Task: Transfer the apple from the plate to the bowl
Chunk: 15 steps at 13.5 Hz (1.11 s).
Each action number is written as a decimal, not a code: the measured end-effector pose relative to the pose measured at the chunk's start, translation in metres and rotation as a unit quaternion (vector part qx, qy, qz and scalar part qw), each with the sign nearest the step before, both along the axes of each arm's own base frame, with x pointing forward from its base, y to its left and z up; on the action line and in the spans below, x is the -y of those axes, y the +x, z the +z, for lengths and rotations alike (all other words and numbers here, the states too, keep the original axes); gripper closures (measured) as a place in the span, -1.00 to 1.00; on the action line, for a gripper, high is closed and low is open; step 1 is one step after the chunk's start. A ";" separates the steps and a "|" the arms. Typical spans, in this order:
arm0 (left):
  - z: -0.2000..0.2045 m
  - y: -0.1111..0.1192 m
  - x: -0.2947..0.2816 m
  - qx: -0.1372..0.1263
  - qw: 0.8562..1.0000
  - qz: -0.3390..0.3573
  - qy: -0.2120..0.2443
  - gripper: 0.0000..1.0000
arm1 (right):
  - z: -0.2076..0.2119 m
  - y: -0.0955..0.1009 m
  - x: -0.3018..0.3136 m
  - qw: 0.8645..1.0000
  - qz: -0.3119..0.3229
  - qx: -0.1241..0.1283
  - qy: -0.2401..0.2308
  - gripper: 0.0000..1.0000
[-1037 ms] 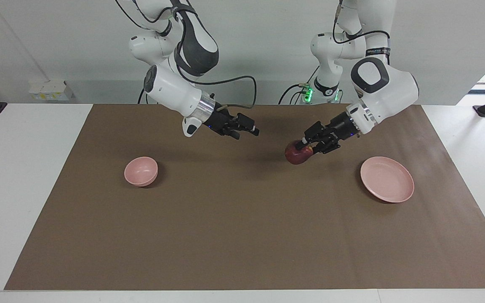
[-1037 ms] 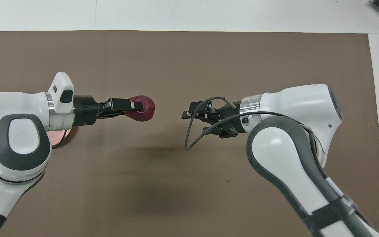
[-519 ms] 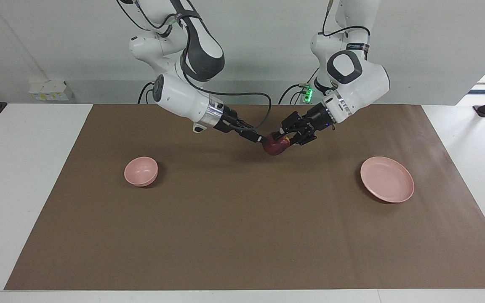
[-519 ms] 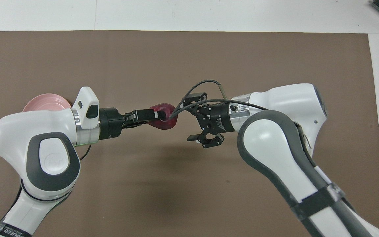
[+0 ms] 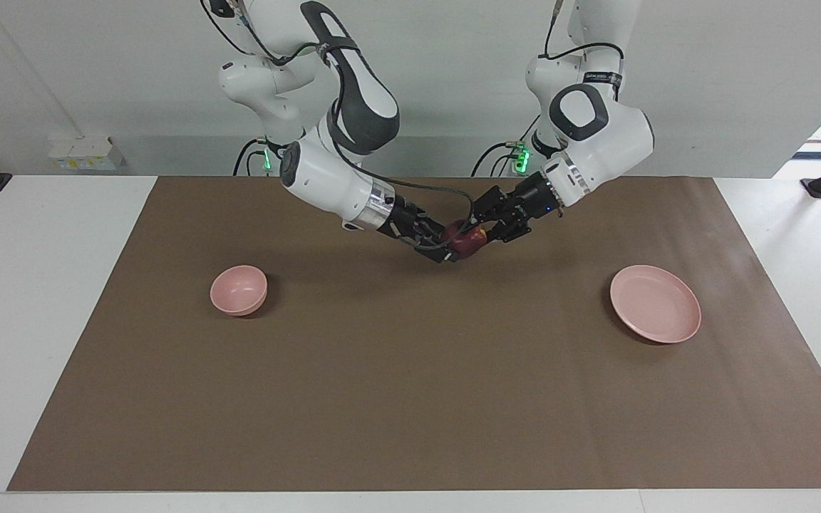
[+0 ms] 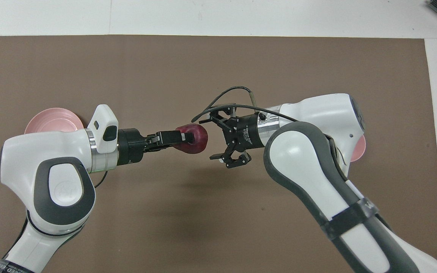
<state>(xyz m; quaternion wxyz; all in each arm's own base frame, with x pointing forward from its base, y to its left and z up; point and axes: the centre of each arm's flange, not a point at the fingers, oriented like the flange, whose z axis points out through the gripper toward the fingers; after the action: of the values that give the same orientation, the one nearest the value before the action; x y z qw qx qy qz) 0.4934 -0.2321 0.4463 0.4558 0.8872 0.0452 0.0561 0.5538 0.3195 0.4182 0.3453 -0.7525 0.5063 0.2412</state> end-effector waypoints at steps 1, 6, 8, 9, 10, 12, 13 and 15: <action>0.000 0.000 0.000 0.000 1.000 0.000 0.000 -0.28 | -0.001 0.000 -0.001 1.000 -0.001 -0.002 0.002 -1.00; 0.003 0.000 -0.001 0.002 1.000 0.004 -0.001 -0.28 | 0.012 0.002 -0.009 1.000 -0.005 0.002 0.022 -0.85; 0.003 0.001 -0.003 0.003 1.000 0.006 -0.001 -0.28 | 0.013 0.002 -0.010 1.000 -0.004 0.003 0.022 -0.58; 0.003 0.001 -0.003 0.003 1.000 0.007 -0.001 -0.28 | 0.013 0.002 -0.010 1.000 -0.004 0.003 0.022 -0.56; 0.003 0.001 -0.003 0.003 1.000 0.007 0.000 -0.28 | 0.013 0.002 -0.010 1.000 -0.004 0.003 0.022 -0.51; 0.003 0.001 -0.003 0.002 1.000 0.007 -0.001 -0.28 | 0.013 0.002 -0.010 1.000 -0.004 0.003 0.022 -0.51; 0.003 0.001 -0.003 0.001 1.000 0.008 -0.001 -0.28 | 0.013 0.002 -0.010 1.000 -0.004 0.003 0.022 -0.51; 0.003 0.001 -0.003 0.000 1.000 0.009 -0.001 -0.27 | 0.013 0.002 -0.010 1.000 -0.004 0.002 0.022 -0.51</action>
<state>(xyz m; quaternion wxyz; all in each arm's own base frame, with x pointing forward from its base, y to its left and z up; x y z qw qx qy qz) 0.4941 -0.2289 0.4490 0.4562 0.8863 0.0532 0.0597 0.5556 0.3294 0.4309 0.3641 -0.7430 0.5033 0.2491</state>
